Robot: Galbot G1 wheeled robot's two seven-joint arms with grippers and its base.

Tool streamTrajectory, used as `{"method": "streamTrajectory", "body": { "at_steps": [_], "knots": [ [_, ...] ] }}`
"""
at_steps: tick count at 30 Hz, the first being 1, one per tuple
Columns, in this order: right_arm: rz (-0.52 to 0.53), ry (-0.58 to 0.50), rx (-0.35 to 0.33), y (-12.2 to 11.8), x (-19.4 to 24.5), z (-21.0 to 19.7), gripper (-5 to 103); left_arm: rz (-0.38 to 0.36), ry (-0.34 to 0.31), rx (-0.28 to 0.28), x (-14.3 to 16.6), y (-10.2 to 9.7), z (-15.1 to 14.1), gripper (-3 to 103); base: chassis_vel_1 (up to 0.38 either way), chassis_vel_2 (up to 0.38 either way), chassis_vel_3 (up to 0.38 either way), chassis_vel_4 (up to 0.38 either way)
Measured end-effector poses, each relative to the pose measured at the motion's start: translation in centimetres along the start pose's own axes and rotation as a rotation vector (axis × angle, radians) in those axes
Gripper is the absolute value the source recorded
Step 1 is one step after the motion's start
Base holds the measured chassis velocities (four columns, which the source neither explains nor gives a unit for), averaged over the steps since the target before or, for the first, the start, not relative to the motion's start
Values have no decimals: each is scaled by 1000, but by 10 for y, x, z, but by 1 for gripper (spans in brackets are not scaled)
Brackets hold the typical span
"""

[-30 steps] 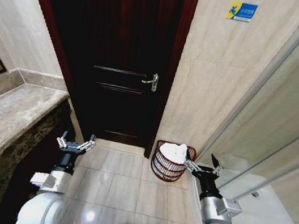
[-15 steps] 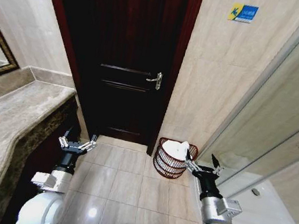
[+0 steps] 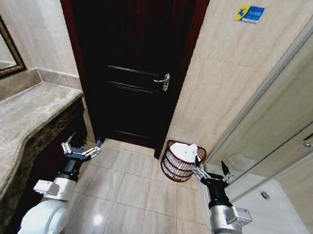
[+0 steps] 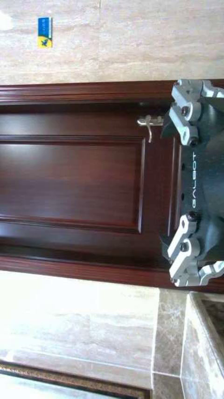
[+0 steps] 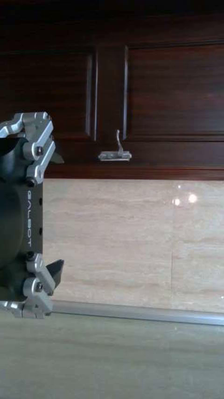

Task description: Discard the used towel into the hamper.

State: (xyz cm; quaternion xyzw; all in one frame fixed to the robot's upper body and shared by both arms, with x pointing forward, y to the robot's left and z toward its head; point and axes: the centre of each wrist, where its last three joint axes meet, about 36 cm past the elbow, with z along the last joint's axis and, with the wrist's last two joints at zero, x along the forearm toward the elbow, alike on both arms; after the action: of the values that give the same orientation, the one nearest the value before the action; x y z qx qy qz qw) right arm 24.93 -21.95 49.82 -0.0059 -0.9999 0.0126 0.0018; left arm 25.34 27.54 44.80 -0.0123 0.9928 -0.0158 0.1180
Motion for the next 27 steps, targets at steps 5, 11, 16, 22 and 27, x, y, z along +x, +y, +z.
{"method": "streamTrajectory", "body": {
  "at_steps": [5, 11, 16, 22, 27],
  "knots": [
    [-1, 1, 2, 2, 0, 1, 100, 0, 1, 0, 0, 1, 1, 100, 89, -93, -99, 76],
    [-2, 5, 3, 3, 0, 3, 100, -4, 6, -1, 1, 1, 2, 100, 98, -91, -90, 81],
    [-3, 6, 6, 3, 0, 4, 100, -4, 20, -12, 2, 3, 2, 100, 83, -91, -98, 77],
    [-2, 7, 5, 3, 0, 4, 100, -1, 12, -11, 0, 3, -1, 100, 90, -91, -79, 87],
    [-2, 10, 5, 3, 0, 6, 100, -3, 2, -5, -1, 3, -1, 100, 81, -77, -76, 81]
  ]
}}
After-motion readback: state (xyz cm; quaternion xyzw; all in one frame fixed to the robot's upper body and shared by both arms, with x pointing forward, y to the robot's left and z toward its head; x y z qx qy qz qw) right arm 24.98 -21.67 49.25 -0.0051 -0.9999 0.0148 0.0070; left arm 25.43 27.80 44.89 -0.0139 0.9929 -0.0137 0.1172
